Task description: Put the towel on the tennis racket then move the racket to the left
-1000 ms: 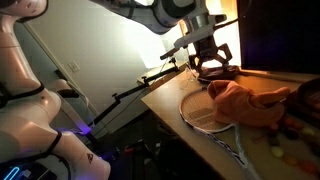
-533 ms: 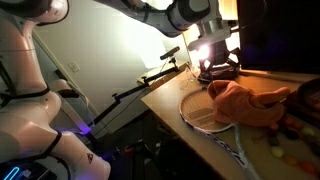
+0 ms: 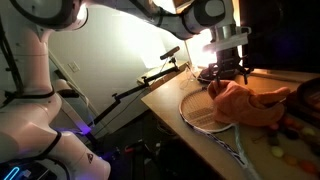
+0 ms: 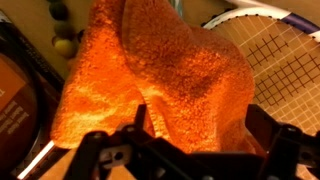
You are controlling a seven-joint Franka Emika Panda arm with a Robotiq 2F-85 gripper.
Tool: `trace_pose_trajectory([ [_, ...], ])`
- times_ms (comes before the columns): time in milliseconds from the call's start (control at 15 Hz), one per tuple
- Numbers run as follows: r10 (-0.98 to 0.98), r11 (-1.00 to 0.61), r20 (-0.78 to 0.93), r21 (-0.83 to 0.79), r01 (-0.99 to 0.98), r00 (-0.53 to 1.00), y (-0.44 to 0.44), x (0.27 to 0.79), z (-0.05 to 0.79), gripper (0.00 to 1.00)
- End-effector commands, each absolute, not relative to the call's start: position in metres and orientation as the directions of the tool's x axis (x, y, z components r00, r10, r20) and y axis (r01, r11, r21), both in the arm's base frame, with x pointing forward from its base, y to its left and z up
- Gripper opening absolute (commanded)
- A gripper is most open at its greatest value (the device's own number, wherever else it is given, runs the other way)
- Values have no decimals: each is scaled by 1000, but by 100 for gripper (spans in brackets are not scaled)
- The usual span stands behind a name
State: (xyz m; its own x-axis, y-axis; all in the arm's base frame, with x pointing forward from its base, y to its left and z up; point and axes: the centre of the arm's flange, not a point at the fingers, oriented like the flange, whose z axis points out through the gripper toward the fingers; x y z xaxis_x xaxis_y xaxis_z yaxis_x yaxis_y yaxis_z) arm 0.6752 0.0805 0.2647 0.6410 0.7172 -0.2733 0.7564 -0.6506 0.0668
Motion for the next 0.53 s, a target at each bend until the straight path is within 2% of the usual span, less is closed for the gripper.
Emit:
trace_pose_trajectory([
  [0,721,-636,-317,53,770,617,80,698,263,100],
  [467,712,-652,-311,41,757,630,80,687,259,100],
])
